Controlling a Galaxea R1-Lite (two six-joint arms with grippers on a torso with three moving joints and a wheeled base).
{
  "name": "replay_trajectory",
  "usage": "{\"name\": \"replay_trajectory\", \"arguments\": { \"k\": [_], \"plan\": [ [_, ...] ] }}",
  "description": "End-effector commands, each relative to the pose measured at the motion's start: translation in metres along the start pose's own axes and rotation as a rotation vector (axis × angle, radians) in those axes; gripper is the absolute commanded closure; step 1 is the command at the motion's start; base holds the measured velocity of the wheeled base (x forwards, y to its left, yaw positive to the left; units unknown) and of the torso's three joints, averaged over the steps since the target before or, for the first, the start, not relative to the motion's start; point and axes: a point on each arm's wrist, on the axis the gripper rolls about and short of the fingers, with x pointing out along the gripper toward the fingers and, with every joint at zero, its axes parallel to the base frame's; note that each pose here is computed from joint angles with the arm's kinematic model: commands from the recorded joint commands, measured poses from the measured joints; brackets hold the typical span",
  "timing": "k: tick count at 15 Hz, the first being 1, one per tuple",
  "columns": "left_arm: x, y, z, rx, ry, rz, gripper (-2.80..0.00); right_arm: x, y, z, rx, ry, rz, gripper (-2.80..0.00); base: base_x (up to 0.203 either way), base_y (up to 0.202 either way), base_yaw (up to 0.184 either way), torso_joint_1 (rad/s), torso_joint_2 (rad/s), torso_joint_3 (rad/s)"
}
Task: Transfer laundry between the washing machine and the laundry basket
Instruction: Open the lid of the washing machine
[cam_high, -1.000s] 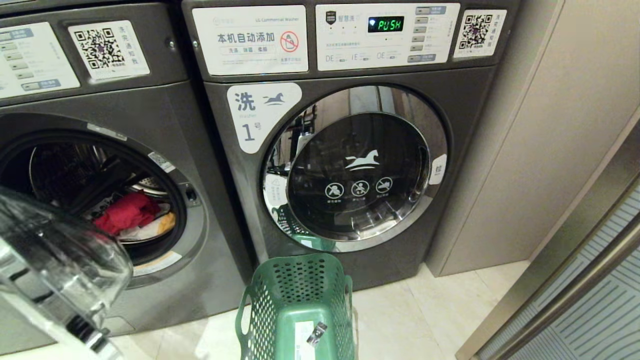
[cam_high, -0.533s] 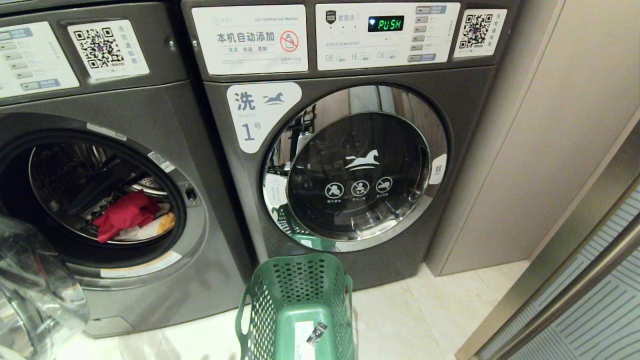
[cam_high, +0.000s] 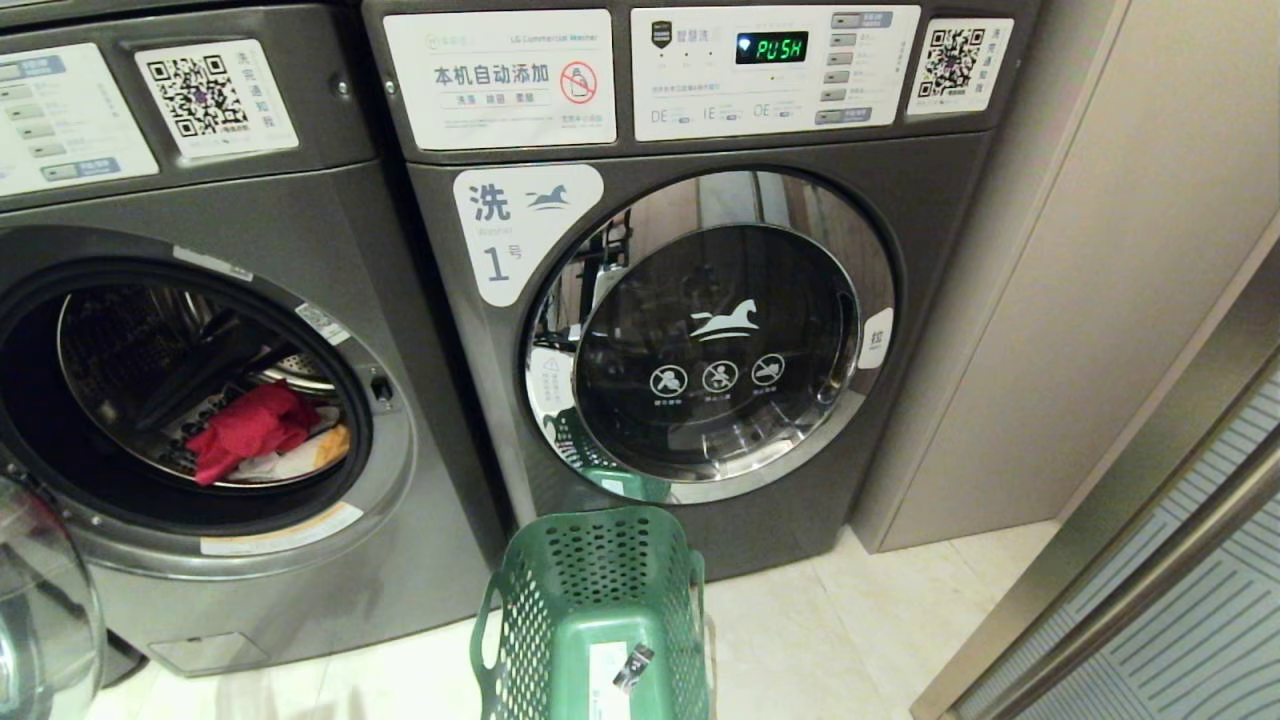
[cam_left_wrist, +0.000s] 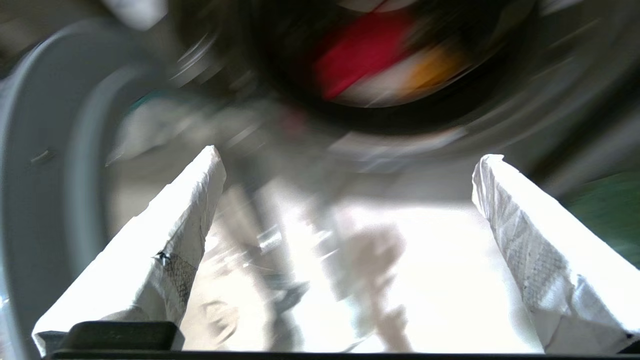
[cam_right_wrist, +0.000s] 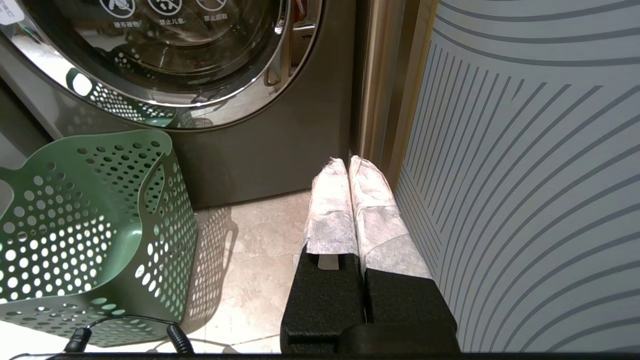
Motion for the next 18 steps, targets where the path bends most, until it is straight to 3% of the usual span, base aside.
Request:
{"name": "replay_trajectory", "arguments": {
  "k": [1, 2, 3, 6, 9, 11, 13, 15, 18],
  "plan": [
    [0.033, 0.01, -0.015, 0.086, 0.202, 0.16, -2.8, 0.0, 0.0, 0.0, 0.0, 0.001, 0.0, 0.0, 0.0, 0.0, 0.0, 0.0, 0.0, 0.0],
    [0.04, 0.009, -0.017, 0.095, 0.221, 0.153, -2.8, 0.0, 0.0, 0.0, 0.0, 0.001, 0.0, 0.0, 0.0, 0.0, 0.0, 0.0, 0.0, 0.0],
    [0.044, 0.008, -0.017, 0.103, 0.233, 0.17, 0.0, 0.0, 0.0, 0.0, 0.0, 0.001, 0.0, 0.0, 0.0, 0.0, 0.0, 0.0, 0.0, 0.0],
    [0.06, 0.013, -0.014, 0.112, 0.292, 0.276, 0.0, 0.0, 0.0, 0.0, 0.001, 0.001, 0.0, 0.0, 0.0, 0.0, 0.0, 0.0, 0.0, 0.0],
    [0.088, 0.032, -0.01, -0.02, 0.341, 0.461, 0.0, 0.0, 0.0, 0.0, 0.0, 0.001, 0.0, 0.0, 0.0, 0.0, 0.0, 0.0, 0.0, 0.0],
    [0.101, 0.044, -0.01, -0.055, 0.394, 0.618, 0.0, 0.0, 0.0, 0.0, 0.0, 0.001, 0.0, 0.0, 0.0, 0.0, 0.0, 0.0, 0.0, 0.0],
    [0.112, 0.055, -0.017, -0.079, 0.437, 0.719, 0.0, 0.0, 0.0, 0.0, 0.0, 0.001, 0.0, 0.0, 0.0, 0.0, 0.0, 0.0, 0.0, 0.0],
    [0.127, 0.074, -0.025, -0.11, 0.442, 0.804, 0.0, 0.0, 0.0, 0.0, 0.0, 0.001, 0.0, 0.0, 0.0, 0.0, 0.0, 0.0, 0.0, 0.0],
    [0.142, 0.118, -0.034, -0.147, 0.396, 0.954, 0.0, 0.0, 0.0, 0.0, 0.0, 0.001, 0.0, 0.0, 0.0, 0.0, 0.0, 0.0, 0.0, 0.0]
  ]
}}
